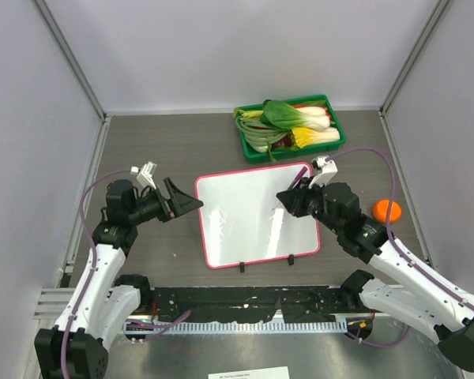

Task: Write a sentence on the whiteboard
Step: Hold the whiteboard at the corner of the board.

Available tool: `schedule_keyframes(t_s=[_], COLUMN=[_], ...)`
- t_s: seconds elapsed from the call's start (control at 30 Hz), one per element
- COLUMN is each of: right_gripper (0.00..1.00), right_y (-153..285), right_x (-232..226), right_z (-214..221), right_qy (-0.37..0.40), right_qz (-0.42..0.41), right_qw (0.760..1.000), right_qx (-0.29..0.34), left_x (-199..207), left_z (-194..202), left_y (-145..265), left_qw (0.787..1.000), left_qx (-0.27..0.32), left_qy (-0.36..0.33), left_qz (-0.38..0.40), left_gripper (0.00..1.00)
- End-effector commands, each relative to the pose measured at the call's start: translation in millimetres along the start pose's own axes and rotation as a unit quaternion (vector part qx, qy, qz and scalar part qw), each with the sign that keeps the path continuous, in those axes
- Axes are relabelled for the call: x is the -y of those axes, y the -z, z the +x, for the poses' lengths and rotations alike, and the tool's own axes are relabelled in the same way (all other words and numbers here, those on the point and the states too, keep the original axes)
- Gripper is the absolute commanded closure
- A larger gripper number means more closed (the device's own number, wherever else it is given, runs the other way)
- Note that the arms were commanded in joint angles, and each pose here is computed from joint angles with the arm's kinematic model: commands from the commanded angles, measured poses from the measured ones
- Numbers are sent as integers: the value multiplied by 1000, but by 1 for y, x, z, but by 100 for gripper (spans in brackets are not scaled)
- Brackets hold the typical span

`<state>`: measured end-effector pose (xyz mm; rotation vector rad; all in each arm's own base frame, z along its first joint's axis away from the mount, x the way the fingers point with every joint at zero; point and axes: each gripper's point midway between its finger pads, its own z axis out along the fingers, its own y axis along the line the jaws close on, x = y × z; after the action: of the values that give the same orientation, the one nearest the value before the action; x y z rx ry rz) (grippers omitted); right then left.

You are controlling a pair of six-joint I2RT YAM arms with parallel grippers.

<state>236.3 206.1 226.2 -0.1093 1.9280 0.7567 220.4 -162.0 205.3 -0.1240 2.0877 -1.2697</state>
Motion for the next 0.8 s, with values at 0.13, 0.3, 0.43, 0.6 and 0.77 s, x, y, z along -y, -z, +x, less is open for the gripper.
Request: schedule_keyframes(t_s=[0.13, 0.3, 0.43, 0.6, 0.77], right_gripper=[99, 99, 99, 100, 99], right_y=[-10, -9, -8, -6, 0], right_x=[-46, -57, -61, -52, -38], right_z=[-62, -66, -53, -27, -32], right_qy=[12, 23, 20, -4, 3], right_qz=[-97, -127, -151, -157, -127], right_qw=[994, 990, 987, 987, 990], right_qx=[40, 47, 39, 23, 53], left_x=[-20, -25, -30, -41, -41], left_z=[-12, -13, -24, -22, -19], left_y=[-13, -20, -22, -27, -26], left_qw=[999, 1000, 998, 998, 998], left_qx=[2, 18, 66, 63, 64], left_qy=[-19, -7, -21, -9, -5], left_qz=[-27, -12, -10, -23, -21], left_gripper=[4, 5, 5, 5, 5])
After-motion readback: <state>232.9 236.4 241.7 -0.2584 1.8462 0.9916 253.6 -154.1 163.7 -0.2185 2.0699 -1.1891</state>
